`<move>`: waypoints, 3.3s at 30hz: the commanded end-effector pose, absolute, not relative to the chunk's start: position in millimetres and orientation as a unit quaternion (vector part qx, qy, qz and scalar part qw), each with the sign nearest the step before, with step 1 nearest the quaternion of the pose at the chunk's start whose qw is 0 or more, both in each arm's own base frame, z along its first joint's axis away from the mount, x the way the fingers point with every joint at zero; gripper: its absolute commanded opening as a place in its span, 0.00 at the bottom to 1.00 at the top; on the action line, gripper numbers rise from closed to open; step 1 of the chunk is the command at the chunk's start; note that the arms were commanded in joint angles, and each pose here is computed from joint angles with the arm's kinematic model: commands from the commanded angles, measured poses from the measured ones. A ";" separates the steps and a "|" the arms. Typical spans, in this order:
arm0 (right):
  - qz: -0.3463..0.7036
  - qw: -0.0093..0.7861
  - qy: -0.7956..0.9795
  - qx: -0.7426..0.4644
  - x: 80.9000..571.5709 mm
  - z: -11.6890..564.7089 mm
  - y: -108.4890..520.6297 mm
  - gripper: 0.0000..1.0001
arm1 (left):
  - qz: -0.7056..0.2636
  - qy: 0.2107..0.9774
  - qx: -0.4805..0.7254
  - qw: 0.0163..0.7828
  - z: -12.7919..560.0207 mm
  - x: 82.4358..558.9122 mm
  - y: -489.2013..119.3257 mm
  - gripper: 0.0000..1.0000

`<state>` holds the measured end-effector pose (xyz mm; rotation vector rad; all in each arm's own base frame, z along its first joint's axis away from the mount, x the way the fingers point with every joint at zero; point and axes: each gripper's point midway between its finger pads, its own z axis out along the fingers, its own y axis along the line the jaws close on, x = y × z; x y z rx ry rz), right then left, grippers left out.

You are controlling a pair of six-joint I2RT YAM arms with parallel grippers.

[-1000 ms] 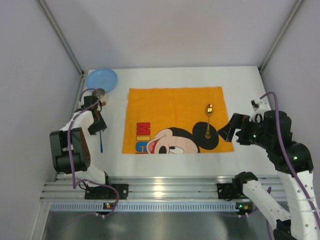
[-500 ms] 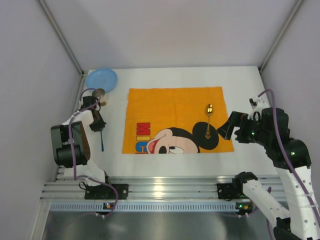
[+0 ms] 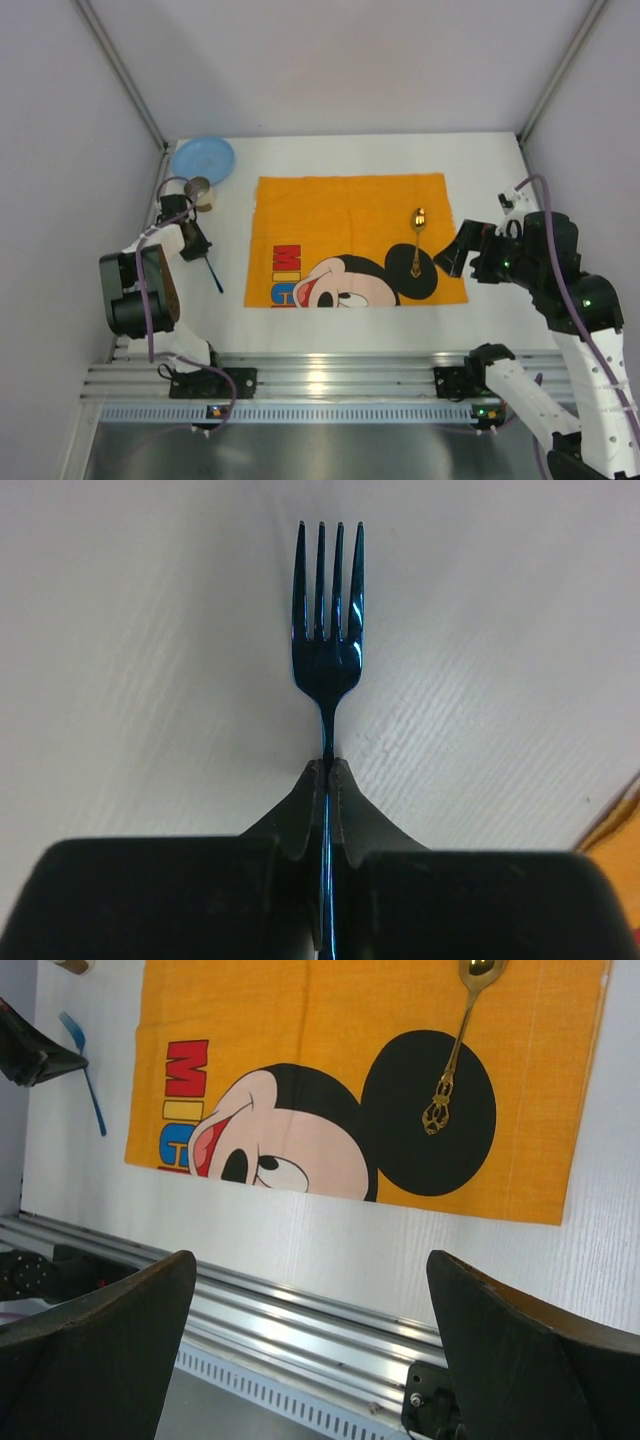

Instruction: Set the dinner table for one person

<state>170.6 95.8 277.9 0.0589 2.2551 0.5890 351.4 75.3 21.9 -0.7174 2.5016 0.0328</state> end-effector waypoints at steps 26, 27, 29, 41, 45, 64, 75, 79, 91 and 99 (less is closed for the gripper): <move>0.229 0.447 0.864 0.047 110.1 302.0 73.0 1.00 | -0.059 0.961 -0.015 0.271 63.7 425.0 -145.3 0.00; 0.227 0.447 0.864 0.049 110.0 301.7 71.9 1.00 | -0.059 0.962 -0.023 0.267 60.4 423.9 -145.3 0.00; 0.227 0.445 0.865 0.052 109.9 301.0 71.8 1.00 | -0.057 0.964 -0.028 0.260 51.3 421.6 -145.2 0.00; 0.225 0.430 0.873 0.051 127.9 292.0 77.5 1.00 | -0.035 0.952 -0.051 0.298 89.3 425.0 -135.3 0.58; 0.224 0.435 0.871 0.051 137.5 295.8 79.0 1.00 | -0.003 0.935 -0.078 0.346 144.1 445.2 -99.2 0.79; 0.194 0.433 0.878 0.069 170.9 286.0 75.5 1.00 | -0.013 0.866 -0.344 0.364 152.7 480.4 104.6 0.77; 0.177 0.430 0.883 0.061 198.3 283.6 77.6 1.00 | -0.017 0.866 -0.359 0.347 115.4 507.6 111.2 0.73; 0.170 0.431 0.884 0.057 205.8 283.3 77.3 1.00 | -0.013 0.866 -0.361 0.346 109.0 520.0 115.8 0.58; 0.172 0.432 0.884 0.053 215.2 277.7 80.7 1.00 | -0.047 0.876 -0.302 0.374 140.6 547.1 79.3 0.00; 0.215 0.447 0.867 0.036 223.4 295.5 96.9 1.00 | -0.162 0.887 -0.083 0.424 209.8 557.6 -116.0 0.00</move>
